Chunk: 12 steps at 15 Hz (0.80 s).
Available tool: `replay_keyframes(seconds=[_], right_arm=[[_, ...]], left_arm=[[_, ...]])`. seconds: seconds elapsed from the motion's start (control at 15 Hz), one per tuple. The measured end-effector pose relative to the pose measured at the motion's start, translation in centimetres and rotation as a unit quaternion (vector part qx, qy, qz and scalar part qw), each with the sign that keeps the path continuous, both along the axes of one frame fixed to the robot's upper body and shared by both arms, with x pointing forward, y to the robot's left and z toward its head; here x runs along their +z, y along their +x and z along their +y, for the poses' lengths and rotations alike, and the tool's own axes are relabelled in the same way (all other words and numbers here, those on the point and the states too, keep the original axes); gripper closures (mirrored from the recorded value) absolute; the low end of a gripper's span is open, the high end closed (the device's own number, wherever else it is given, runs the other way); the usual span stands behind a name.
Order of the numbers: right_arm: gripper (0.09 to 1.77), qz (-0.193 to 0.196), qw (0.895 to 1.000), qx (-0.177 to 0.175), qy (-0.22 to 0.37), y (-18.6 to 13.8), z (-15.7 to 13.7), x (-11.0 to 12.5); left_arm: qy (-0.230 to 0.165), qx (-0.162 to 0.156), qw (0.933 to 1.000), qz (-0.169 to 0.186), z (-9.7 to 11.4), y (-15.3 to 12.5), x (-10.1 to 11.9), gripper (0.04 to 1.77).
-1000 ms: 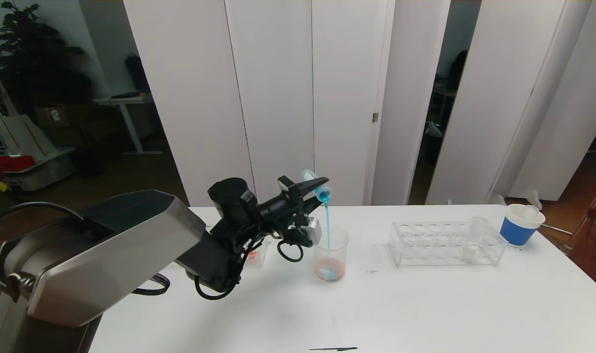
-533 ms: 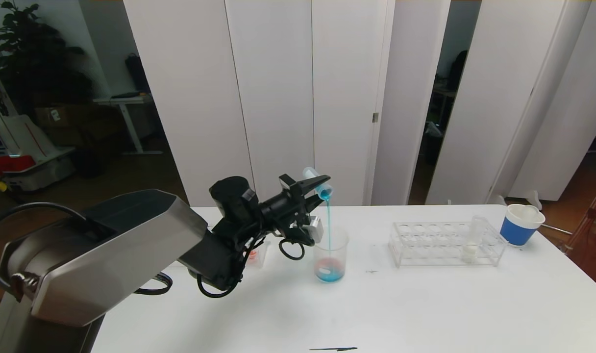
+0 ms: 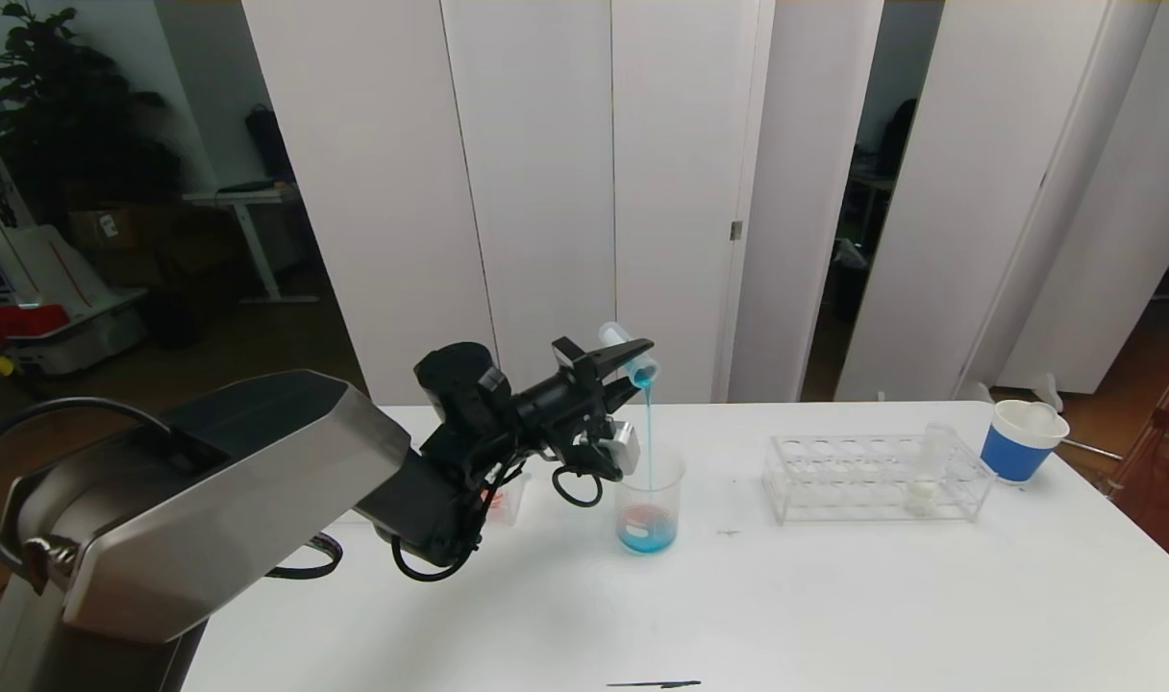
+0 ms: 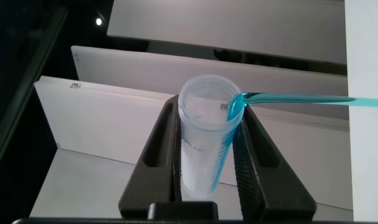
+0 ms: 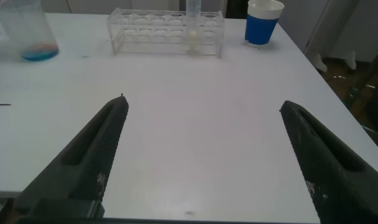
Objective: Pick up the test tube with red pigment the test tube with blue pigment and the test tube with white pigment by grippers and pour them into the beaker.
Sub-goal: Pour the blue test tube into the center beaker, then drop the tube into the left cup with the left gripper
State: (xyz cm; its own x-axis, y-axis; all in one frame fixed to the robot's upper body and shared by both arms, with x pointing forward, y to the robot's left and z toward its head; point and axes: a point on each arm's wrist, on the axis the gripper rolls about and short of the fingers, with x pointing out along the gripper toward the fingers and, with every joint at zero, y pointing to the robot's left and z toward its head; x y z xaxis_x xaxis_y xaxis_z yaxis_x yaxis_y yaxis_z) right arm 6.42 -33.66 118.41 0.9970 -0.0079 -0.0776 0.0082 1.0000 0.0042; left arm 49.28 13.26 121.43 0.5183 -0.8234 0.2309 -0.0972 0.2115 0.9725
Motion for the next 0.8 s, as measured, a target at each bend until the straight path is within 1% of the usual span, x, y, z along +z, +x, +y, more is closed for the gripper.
replay_keyframes(seconds=[0.8], right_arm=[[0.11,0.000,1.000,0.000,0.000,0.00,0.00,0.00]], left_arm=[[-0.003,0.002,0.9999,-0.015,0.11,-0.14,0.96,1.25]])
